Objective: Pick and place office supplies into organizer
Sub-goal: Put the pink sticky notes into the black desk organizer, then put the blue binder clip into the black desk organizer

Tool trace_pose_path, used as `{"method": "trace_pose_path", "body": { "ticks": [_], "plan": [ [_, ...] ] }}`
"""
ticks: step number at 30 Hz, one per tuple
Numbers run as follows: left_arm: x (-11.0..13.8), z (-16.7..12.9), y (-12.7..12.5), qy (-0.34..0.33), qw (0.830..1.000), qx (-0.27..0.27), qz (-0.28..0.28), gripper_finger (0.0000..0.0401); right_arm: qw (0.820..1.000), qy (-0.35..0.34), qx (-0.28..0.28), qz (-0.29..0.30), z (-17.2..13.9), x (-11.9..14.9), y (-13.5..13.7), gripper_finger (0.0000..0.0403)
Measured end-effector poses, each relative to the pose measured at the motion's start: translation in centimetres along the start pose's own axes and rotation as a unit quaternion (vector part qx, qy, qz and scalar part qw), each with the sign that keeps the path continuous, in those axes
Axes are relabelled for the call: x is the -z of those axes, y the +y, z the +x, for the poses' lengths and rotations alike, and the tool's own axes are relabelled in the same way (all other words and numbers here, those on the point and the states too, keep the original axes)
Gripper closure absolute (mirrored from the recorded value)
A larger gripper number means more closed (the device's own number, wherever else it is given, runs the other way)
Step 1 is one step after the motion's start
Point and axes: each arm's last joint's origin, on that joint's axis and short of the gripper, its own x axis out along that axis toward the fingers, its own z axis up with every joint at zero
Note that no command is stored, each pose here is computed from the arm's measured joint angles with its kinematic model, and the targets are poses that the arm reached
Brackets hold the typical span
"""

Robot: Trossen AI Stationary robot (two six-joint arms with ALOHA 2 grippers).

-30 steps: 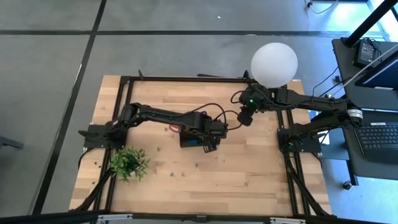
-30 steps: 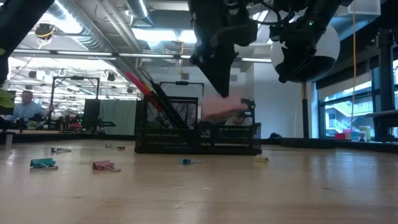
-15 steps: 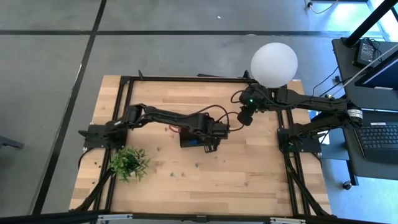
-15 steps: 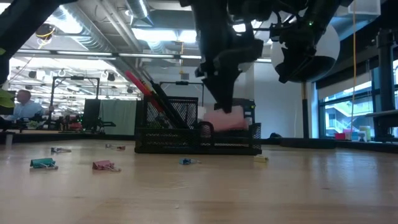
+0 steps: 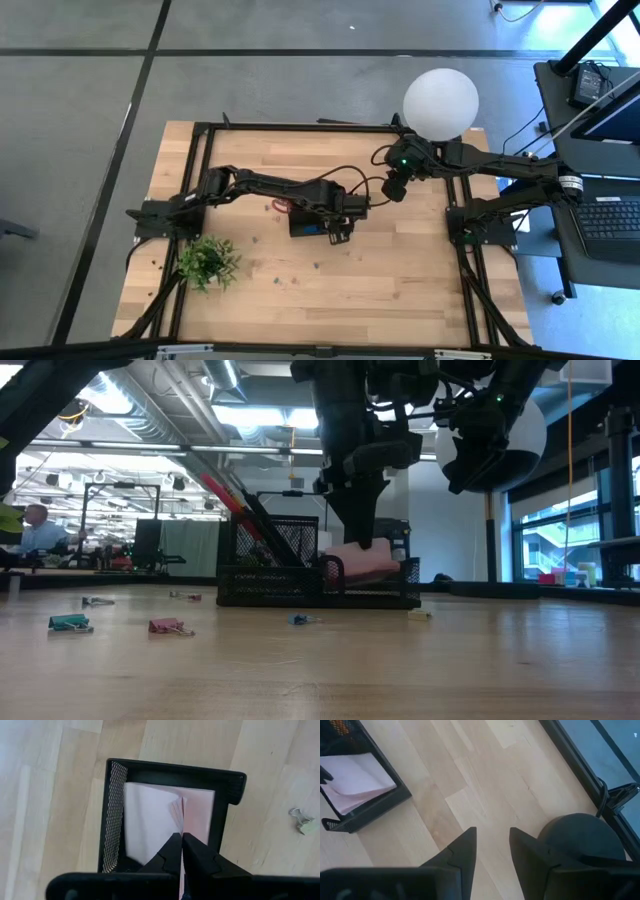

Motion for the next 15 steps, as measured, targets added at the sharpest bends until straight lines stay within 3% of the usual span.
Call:
{"method": "trace_pose_path", "body": {
  "ticks": [15],
  "plan": [
    [-0.39, 0.09, 0.35, -0.012, 1.0, 0.011, -0.009, 0.0361, 1.0, 0.001, -0.001, -0.001, 0.0, 0.01, 0.01, 0.0281]
  ]
}}
